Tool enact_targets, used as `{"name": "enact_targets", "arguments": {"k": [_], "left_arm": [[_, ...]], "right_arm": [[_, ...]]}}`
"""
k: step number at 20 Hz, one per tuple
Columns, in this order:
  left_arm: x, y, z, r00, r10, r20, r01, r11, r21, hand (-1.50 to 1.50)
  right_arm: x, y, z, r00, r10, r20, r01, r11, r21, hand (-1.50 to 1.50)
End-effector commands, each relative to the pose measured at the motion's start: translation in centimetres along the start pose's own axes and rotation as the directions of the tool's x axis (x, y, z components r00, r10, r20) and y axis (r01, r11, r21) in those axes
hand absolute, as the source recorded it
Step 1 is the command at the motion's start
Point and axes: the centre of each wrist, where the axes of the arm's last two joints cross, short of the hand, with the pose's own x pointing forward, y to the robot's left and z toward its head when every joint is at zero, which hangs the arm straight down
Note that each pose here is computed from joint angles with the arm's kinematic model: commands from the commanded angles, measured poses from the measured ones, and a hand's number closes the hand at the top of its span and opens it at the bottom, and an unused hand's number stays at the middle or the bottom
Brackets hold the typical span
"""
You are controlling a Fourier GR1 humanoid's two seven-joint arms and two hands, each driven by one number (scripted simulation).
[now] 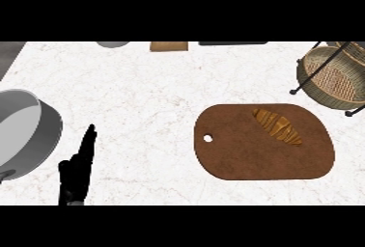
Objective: Pick the squash from the cutting board and place it in the tiered basket
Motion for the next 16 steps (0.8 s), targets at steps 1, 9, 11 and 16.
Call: {"name": "enact_targets", "arguments": {"k": [1, 9, 11, 16], "left_arm": [[1.0, -1.4, -1.6, 0.998, -0.012, -0.054, 0.011, 1.0, -0.023, 0.0], [-1.0, 0.1, 0.0, 0.999, -0.02, -0.044, 0.018, 0.999, -0.049, 0.0], [-1.0, -0.4, 0.4, 0.998, -0.011, -0.054, 0.008, 0.999, -0.053, 0.0], [-0.8, -1.1, -2.4, 0.999, -0.013, -0.044, 0.01, 0.998, -0.057, 0.0]], "right_arm": [[0.4, -5.8, -0.4, 0.999, -0.032, 0.044, 0.035, 0.997, -0.068, 1.5], [4.5, -6.9, -3.6, 1.0, -0.02, -0.009, 0.019, 0.996, -0.087, 1.5], [3.8, -6.7, -4.7, 0.999, -0.028, -0.024, 0.026, 0.996, -0.087, 1.5], [5.0, -4.2, -7.9, 0.998, -0.041, -0.044, 0.037, 0.995, -0.097, 1.5]]}}
